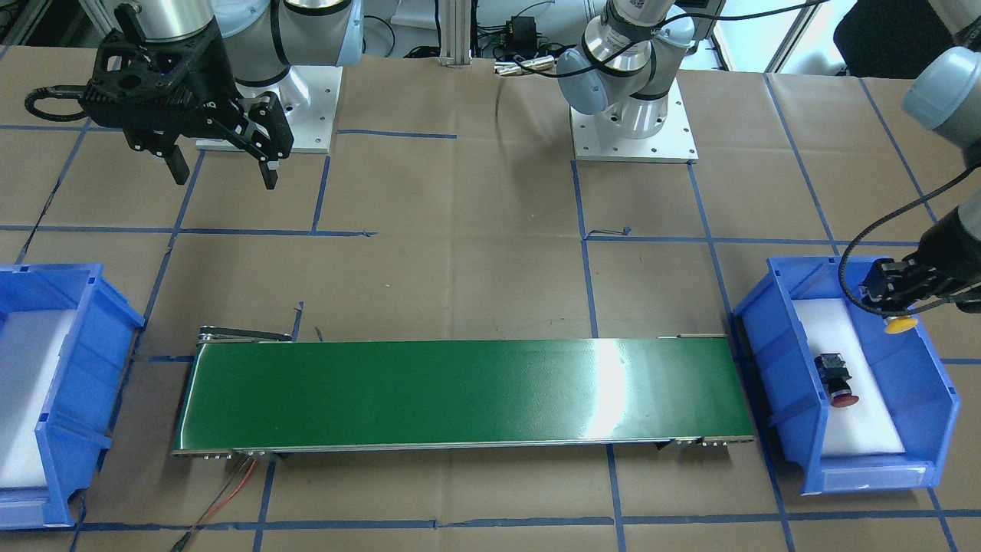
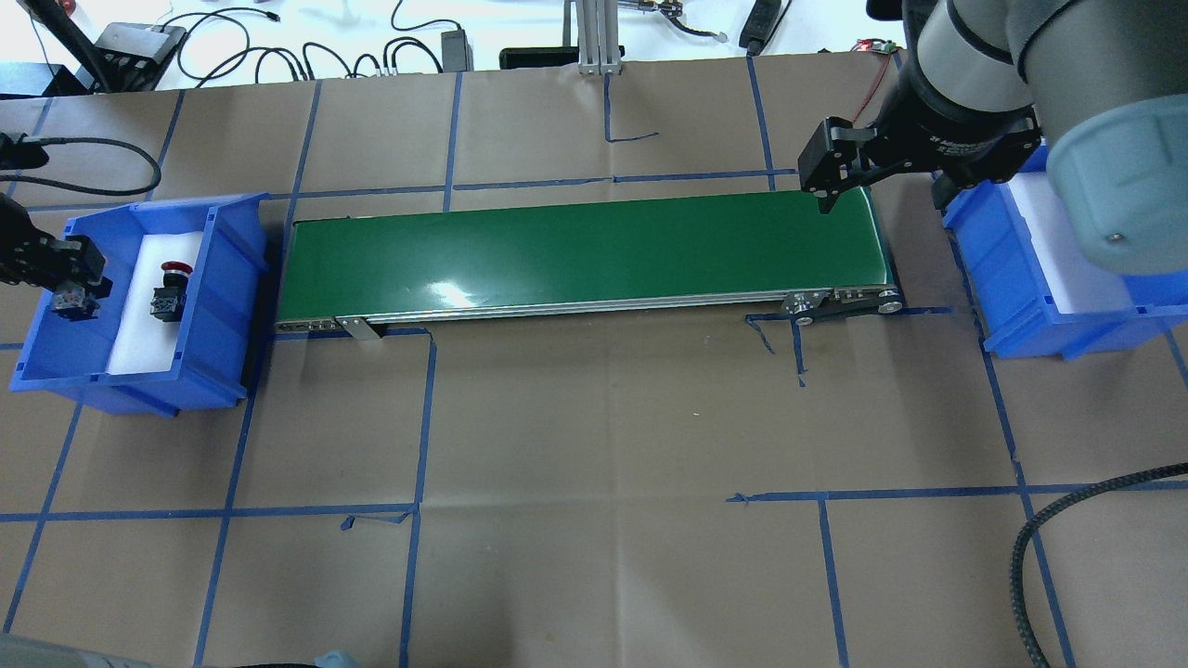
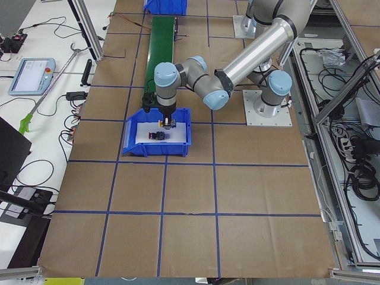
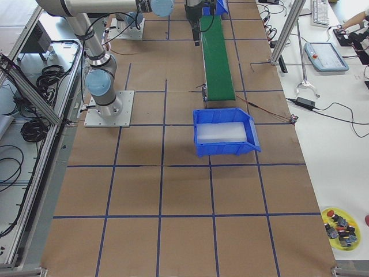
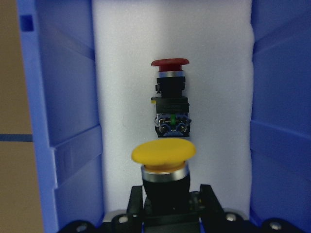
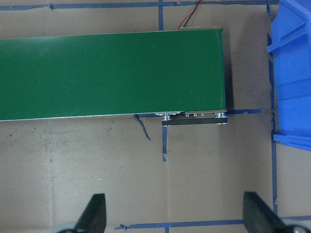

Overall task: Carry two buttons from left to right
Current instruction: 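Lift the yellow button and carry it onto the green conveyor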

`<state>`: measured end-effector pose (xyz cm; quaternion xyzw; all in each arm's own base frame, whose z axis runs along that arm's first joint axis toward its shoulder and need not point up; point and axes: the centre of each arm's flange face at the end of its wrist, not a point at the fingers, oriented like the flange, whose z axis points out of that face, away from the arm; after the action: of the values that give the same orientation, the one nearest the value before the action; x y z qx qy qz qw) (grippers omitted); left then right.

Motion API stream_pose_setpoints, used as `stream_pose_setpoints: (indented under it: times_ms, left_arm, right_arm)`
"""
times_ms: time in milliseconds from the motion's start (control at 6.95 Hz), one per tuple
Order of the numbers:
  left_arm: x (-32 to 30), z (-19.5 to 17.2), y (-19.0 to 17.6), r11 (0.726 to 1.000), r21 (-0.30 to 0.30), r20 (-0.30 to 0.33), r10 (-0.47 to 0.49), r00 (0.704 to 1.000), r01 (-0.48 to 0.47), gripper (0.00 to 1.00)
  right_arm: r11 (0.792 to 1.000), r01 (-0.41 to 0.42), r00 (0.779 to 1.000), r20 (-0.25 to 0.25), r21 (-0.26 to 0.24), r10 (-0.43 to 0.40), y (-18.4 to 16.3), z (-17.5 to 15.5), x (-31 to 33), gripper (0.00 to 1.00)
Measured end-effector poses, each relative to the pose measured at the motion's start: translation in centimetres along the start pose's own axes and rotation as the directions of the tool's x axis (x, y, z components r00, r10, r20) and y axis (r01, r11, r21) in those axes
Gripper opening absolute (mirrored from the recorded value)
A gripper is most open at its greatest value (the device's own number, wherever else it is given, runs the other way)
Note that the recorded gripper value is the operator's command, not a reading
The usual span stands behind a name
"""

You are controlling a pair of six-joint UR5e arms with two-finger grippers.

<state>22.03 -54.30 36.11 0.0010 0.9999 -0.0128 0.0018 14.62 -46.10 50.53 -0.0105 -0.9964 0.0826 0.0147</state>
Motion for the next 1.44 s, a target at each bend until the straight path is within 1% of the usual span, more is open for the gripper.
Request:
stream_pose_setpoints:
  times_ms: [144, 288, 576, 864, 1008, 1296, 1440]
  left_arm:
    - [1.0, -2.2, -1.0, 1.0, -0.006, -0.004, 0.013, 1.0, -0.013, 0.17]
    - [3.3, -3.6, -2.3, 0.999, 0.0, 0.003, 0.04, 0.999, -0.04, 0.17]
    - [10.5, -4.3, -4.9, 0.999, 0.011, 0.009, 0.052, 0.999, -0.052, 0.17]
    - [19.2, -2.7, -6.8, 0.999, 0.002, 0.004, 0.054, 0.999, -0.054, 0.17]
    - [23.0, -1.3, -7.4, 0.999, -0.005, 0.001, 0.048, 0.999, -0.048, 0.17]
    - [29.8, 3.0, -7.8, 0.998, -0.019, -0.002, 0.068, 0.998, -0.068, 0.17]
    - [31.9, 5.5, -7.7, 0.996, -0.012, 0.0, 0.089, 0.996, -0.089, 0.17]
  right_arm:
    - [1.0, 0.0, 1.0, 0.0, 0.001, 0.0, 0.0, 0.0, 0.0, 1.0]
    - [1.0, 0.0, 1.0, -0.001, 0.002, 0.0, 0.0, -0.1, 0.0, 1.0]
    - [1.0, 0.0, 1.0, 0.0, 0.003, 0.0, -0.1, -0.1, 0.0, 1.0]
    - [1.0, 0.0, 1.0, 0.0, 0.005, 0.0, -0.1, -0.1, 0.0, 1.0]
    - [1.0, 0.0, 1.0, 0.0, 0.004, 0.0, -0.1, -0.1, 0.0, 1.0]
    - [1.0, 0.0, 1.0, 0.0, 0.003, 0.0, -0.1, -0.1, 0.0, 1.0]
    - [1.0, 0.0, 1.0, 0.001, 0.003, 0.0, 0.0, -0.1, 0.0, 1.0]
